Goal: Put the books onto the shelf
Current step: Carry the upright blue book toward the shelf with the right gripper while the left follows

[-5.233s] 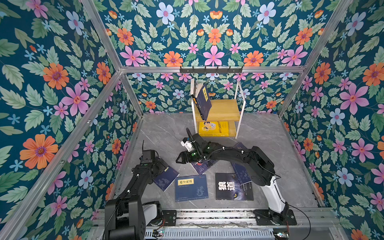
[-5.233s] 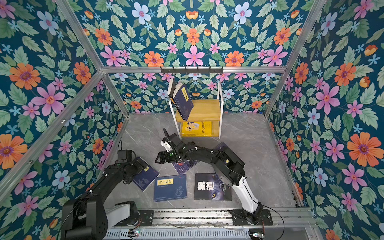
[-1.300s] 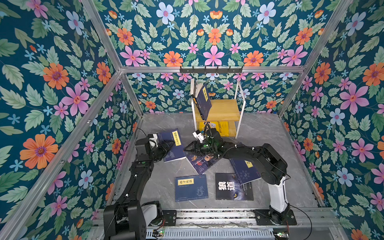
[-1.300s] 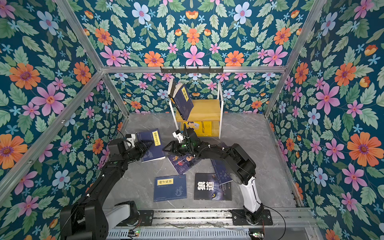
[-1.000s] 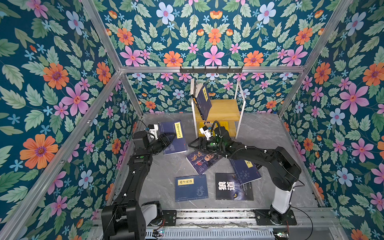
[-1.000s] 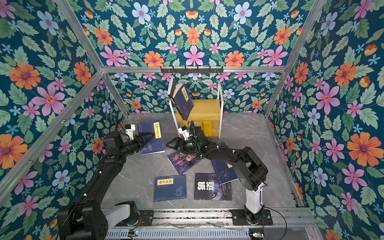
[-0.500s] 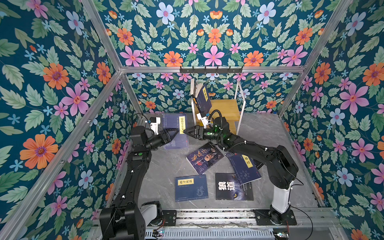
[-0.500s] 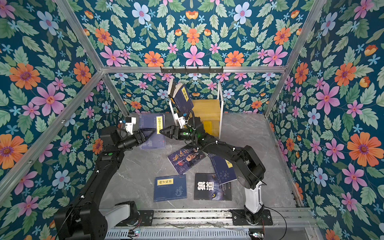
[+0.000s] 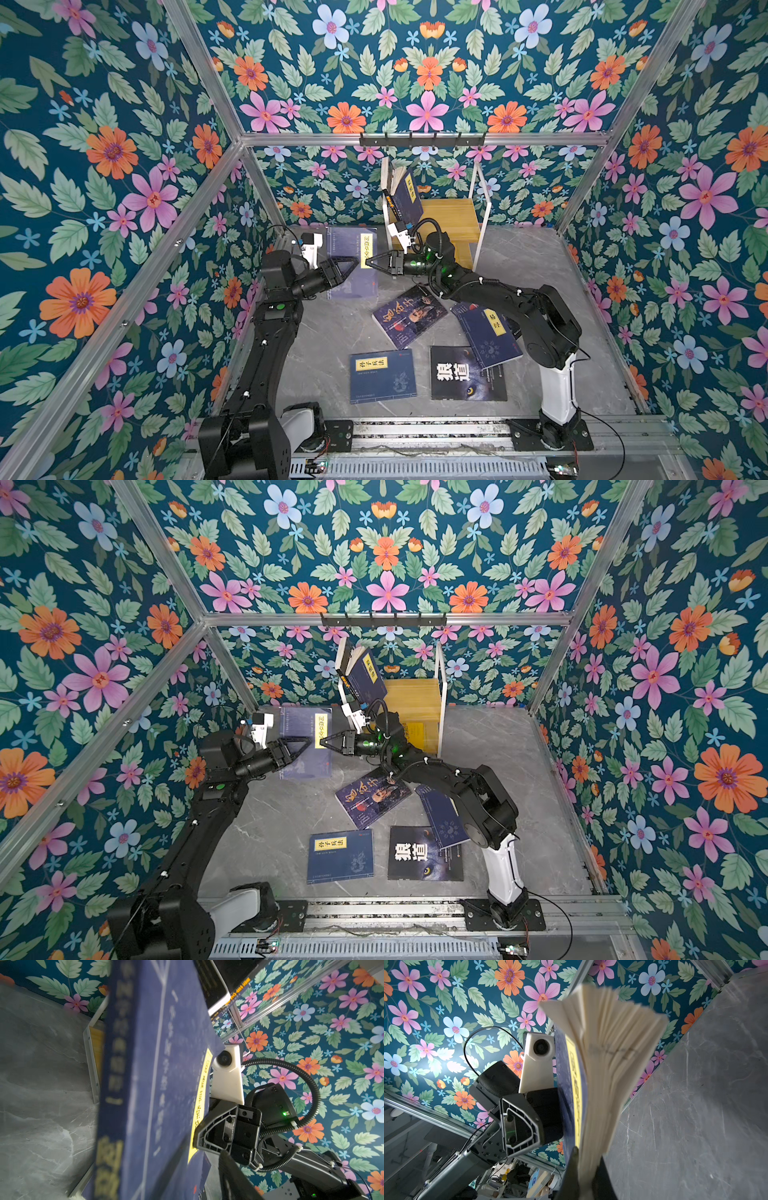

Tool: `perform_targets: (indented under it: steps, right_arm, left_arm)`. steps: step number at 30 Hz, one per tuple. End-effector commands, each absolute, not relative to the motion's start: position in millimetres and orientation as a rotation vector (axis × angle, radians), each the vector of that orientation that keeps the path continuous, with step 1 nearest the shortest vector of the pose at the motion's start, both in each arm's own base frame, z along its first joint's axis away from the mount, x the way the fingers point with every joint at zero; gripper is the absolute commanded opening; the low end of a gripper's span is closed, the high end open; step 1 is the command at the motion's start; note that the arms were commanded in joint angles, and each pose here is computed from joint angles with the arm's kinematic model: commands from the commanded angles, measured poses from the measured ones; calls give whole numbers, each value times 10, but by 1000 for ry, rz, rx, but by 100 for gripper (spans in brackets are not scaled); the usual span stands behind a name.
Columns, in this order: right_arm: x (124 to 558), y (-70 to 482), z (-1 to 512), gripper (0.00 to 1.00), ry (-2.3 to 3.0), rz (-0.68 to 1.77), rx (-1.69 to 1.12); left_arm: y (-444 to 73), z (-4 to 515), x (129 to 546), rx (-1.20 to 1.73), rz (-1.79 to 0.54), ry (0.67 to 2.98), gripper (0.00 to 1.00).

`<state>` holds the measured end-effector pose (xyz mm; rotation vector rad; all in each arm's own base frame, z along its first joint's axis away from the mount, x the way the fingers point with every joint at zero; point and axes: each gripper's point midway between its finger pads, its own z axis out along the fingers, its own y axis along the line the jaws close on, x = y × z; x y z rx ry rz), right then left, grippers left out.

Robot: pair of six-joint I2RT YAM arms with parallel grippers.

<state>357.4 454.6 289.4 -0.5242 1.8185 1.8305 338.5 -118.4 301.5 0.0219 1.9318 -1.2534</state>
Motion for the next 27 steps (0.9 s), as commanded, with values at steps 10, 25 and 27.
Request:
perform_targets:
  steps: [10,25,27]
  right_arm:
    - [3284,3969,2714,0,1842,1486,-749]
    - [2836,3563,2513,0,1741,992,-1363]
    - [2792,3547,2501,0,1700,971,-1420]
  left_arm:
    - [-820,3433,3791,336,-657,2012,91]
    - [-1352,3634,3211,1221,-576,1783,88]
    - [-1443,3540,3014,1345,-615,1764,89]
